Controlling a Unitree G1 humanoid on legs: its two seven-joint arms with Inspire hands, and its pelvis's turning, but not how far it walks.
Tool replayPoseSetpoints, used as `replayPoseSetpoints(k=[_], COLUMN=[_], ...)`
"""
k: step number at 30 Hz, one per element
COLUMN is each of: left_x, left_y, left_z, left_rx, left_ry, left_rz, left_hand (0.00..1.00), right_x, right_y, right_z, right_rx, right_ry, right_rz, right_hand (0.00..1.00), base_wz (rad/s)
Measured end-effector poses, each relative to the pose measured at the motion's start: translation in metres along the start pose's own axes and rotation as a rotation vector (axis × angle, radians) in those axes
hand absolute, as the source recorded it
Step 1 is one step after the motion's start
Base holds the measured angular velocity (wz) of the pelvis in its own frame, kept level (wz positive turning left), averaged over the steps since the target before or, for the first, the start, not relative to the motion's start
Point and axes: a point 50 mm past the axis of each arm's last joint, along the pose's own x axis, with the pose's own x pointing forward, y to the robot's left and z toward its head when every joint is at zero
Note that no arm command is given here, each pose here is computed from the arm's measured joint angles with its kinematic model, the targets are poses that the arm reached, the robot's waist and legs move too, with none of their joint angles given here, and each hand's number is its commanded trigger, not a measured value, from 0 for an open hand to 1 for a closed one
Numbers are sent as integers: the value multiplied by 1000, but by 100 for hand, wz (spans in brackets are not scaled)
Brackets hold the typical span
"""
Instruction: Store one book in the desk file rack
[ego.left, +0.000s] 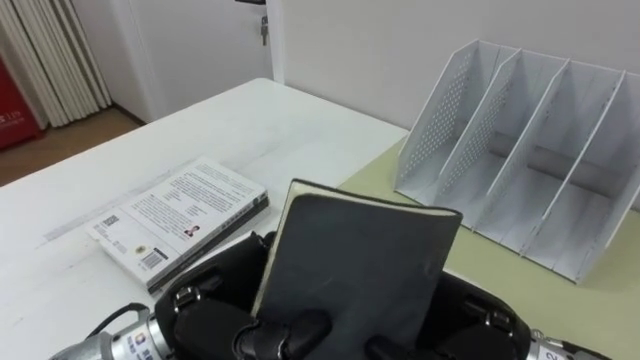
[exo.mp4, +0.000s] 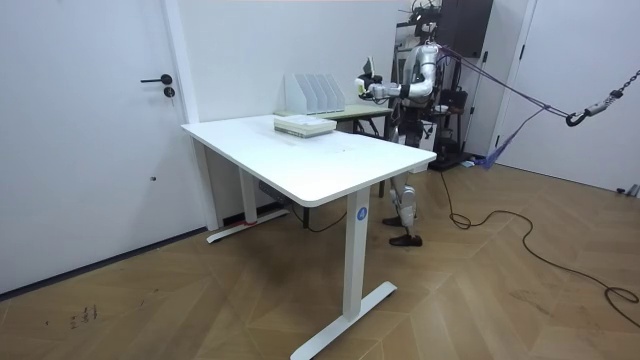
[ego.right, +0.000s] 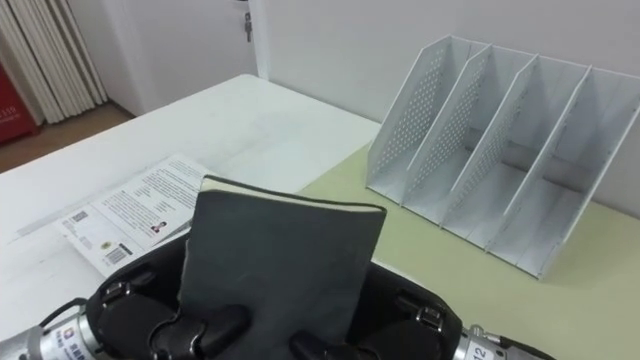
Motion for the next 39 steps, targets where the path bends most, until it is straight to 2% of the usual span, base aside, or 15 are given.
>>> replayPoseSetpoints(k=[5, 6, 14, 20, 26, 33, 37, 39], left_x=[0, 0, -1, -4, -10, -33, -53, -57], left_y=[0, 0, 3, 11, 18, 19, 21, 20], left_z=[-1, -1, 1, 1, -7, -41, -69, -82], left_rx=[-6, -7, -3, -12, -36, -90, -140, -175], left_ry=[8, 9, 5, 3, 20, 103, 199, 222], left_rz=[1, 1, 23, 77, 140, 289, 379, 420], left_hand=[100, 0, 0, 0, 0, 0, 0, 0], right_x=[0, 0, -2, -5, -14, -26, -23, -22], right_y=[0, 0, -1, -4, -15, -27, -34, -37], right_z=[0, 0, -2, -3, 11, 33, 50, 56], right_rx=[4, 5, 33, 44, 0, -64, -162, -183], right_ry=[-2, -4, -21, -24, -64, -132, -138, -152], right_rz=[0, 1, -14, -83, -201, -395, -482, -519], right_hand=[100, 100, 100, 100, 100, 100, 100, 100], base_wz=[-1, -3, 0, 0, 0, -7, -2, -5])
